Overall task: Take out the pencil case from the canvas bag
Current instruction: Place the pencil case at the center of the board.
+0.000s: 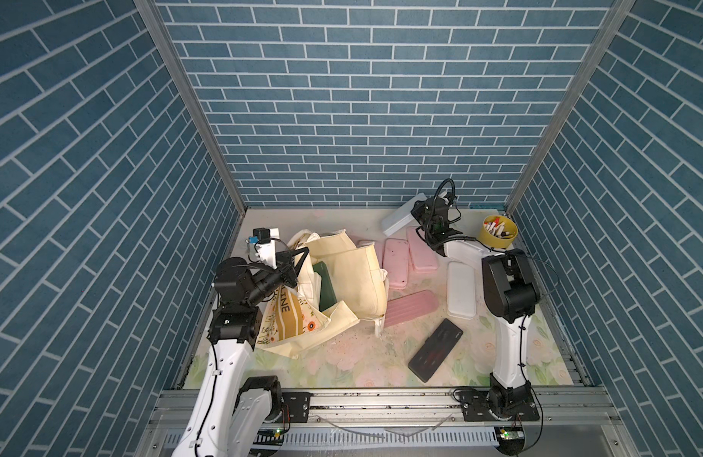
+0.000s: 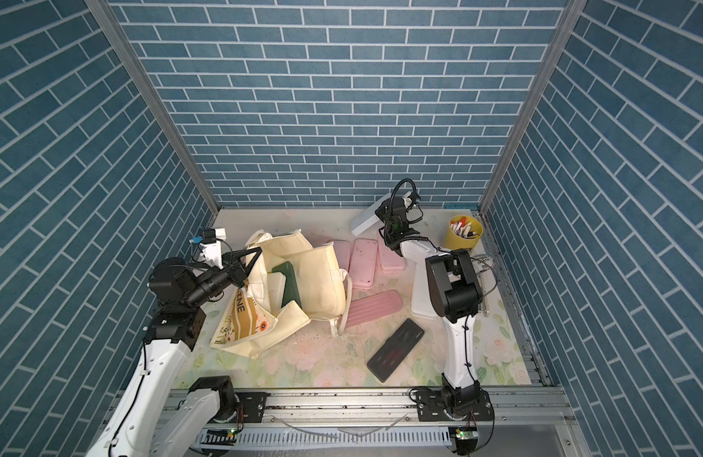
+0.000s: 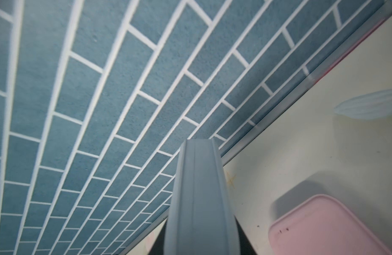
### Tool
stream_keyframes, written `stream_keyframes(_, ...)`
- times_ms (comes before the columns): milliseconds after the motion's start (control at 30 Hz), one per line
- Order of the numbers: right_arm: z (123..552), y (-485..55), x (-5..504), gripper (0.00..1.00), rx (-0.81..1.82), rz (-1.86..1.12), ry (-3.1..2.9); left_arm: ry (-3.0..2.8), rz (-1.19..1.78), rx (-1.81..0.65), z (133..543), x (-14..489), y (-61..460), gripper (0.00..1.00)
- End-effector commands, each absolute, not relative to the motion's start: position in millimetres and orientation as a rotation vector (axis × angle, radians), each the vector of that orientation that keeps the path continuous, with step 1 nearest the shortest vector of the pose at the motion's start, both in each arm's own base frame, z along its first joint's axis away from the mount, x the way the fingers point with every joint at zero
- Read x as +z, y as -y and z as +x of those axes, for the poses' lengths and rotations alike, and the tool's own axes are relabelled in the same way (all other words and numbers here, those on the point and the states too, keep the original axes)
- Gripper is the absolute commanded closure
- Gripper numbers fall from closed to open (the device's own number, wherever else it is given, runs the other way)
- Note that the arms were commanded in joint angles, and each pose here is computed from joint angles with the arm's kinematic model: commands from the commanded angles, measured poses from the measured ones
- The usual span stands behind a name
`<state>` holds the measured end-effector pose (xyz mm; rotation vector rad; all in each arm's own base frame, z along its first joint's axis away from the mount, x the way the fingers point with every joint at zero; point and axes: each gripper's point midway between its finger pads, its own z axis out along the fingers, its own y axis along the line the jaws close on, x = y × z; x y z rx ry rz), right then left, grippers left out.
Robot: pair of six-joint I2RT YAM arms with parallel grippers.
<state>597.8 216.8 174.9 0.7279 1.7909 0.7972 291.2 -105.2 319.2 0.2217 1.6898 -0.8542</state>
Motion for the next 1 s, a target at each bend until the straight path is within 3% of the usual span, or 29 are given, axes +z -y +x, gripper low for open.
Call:
stream_keyframes(0,617.9,-226.8,179.1,1.0,0.929,0.841,-1.696,-1.634,0.293,-0.829,283.1,337.2,110.3,1.0)
stream_keyframes(500,602.6,-266.1,121.1,0.97,0.934,0.824,-1.974,-1.652,0.3,-0.8,280.1,334.9,111.9,1.0)
stream_keyframes(700,585.9,-261.0,109.5,0.79,0.875,0.808,-2.061,-1.654,0.299,-0.789,281.2,334.5,110.9,1.0)
stream_keyframes(967,562.9,-249.0,134.7,0.66,0.815,0.753,-2.08,-1.661,0.292,-0.768,280.3,333.2,108.6,1.0)
